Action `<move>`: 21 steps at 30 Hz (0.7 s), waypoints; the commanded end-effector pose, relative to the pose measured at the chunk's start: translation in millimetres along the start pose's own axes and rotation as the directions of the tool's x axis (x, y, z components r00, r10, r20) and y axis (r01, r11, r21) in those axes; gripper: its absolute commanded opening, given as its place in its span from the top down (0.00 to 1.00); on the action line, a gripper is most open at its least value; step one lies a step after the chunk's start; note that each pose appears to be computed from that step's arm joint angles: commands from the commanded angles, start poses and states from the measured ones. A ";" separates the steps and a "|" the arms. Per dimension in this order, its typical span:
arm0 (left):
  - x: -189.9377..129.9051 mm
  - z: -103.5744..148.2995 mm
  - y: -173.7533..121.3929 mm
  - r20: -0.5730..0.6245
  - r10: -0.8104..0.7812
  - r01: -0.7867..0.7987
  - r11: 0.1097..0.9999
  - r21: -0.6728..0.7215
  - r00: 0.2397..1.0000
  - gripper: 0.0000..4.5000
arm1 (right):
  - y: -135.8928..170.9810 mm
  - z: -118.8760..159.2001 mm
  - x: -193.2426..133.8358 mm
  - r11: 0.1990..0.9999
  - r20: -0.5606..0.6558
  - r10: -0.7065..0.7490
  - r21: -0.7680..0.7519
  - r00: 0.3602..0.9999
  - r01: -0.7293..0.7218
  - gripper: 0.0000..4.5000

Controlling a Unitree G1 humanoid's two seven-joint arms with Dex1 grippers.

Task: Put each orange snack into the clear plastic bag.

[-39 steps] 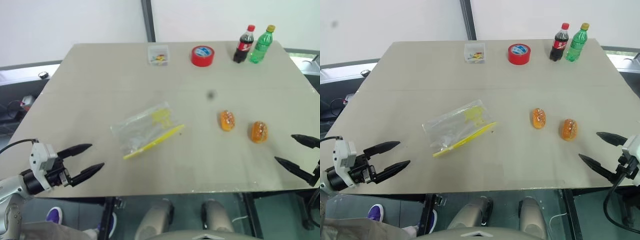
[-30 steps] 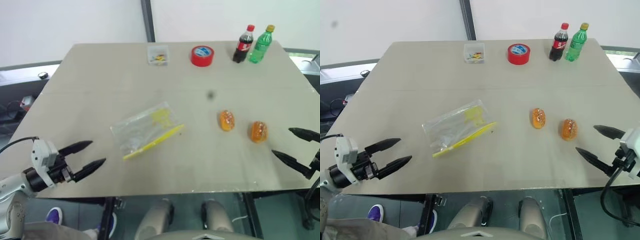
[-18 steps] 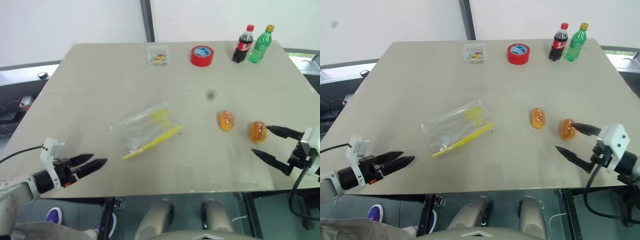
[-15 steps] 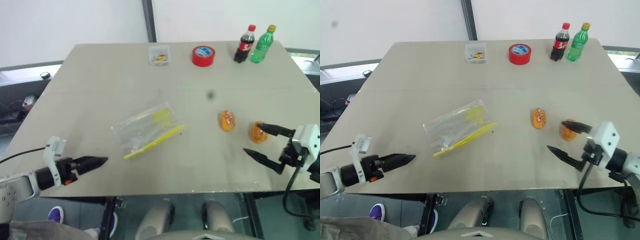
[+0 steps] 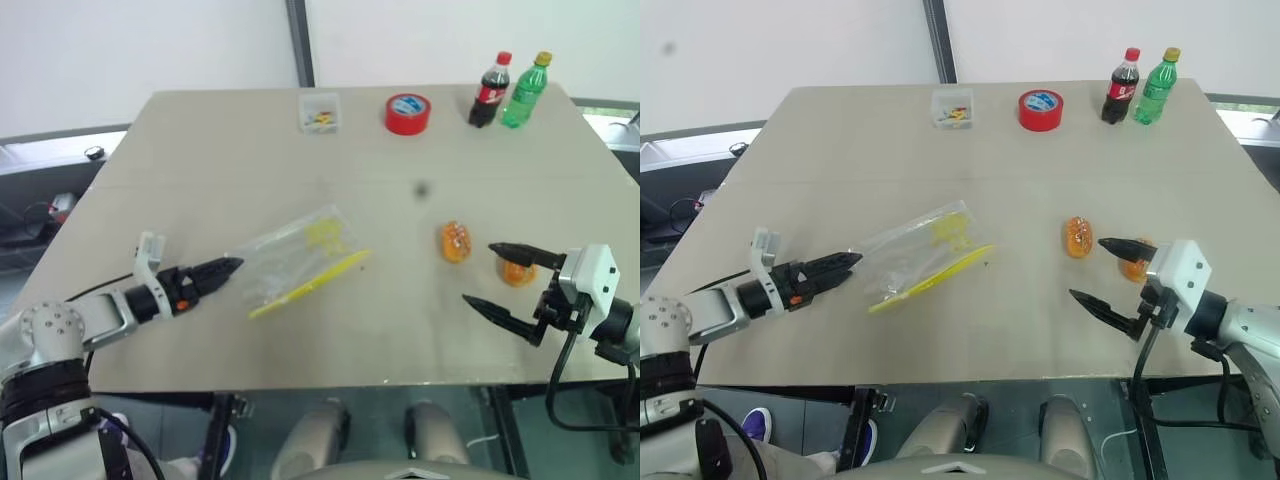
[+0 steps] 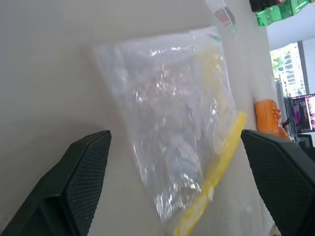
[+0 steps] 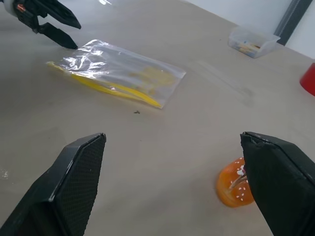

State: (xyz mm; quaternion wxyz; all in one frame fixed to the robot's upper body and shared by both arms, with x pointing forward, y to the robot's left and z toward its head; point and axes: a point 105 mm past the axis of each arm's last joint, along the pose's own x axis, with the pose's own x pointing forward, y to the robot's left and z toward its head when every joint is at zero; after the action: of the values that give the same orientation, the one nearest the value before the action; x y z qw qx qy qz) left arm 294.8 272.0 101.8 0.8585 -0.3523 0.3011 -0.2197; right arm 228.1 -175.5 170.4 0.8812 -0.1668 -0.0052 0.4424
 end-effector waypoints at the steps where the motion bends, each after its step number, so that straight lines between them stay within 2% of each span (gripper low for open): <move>1: 4.4 -10.3 22.9 -0.029 0.119 -0.119 0.993 -0.002 0.993 0.00 | 2.2 11.9 -2.2 0.999 0.033 -0.020 -0.035 0.999 0.021 0.00; 7: 28.9 -12.9 2.7 -0.025 0.009 -0.007 0.996 0.084 1.000 0.00 | 5.1 11.3 -4.7 0.998 0.033 -0.044 -0.038 0.998 0.045 0.00; 9: 34.2 -15.3 4.7 -0.017 0.031 -0.025 0.967 0.252 0.999 0.00 | 6.2 11.0 -5.3 0.998 0.034 -0.049 -0.038 0.998 0.051 0.00; 11: 38.7 -20.4 5.0 -0.033 0.035 -0.022 0.946 0.324 0.999 0.00 | 7.2 10.8 -6.1 0.998 0.035 -0.055 -0.039 0.998 0.057 0.00; 14: 42.7 -23.5 5.6 -0.053 0.019 -0.009 0.982 0.188 0.998 0.00 | 8.9 9.3 -5.8 0.997 0.031 -0.063 -0.043 0.998 0.064 0.00; 18: 48.2 -22.2 -5.7 -0.085 -0.071 0.061 0.991 -0.117 0.994 0.00 | 12.2 7.3 -6.9 0.997 0.023 -0.068 -0.041 0.997 0.069 0.00; 21: 53.2 -16.4 -11.0 -0.074 -0.102 0.085 0.976 -0.203 0.992 0.00 | 14.3 6.2 -7.7 0.997 0.013 -0.069 -0.040 0.998 0.069 0.00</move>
State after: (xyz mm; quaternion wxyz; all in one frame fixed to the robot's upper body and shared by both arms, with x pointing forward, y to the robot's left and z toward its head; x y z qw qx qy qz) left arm 329.3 234.3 102.0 0.8254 -0.4141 0.2889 -0.2525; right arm 214.8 -175.6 160.3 0.8959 -0.1640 0.0035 0.4130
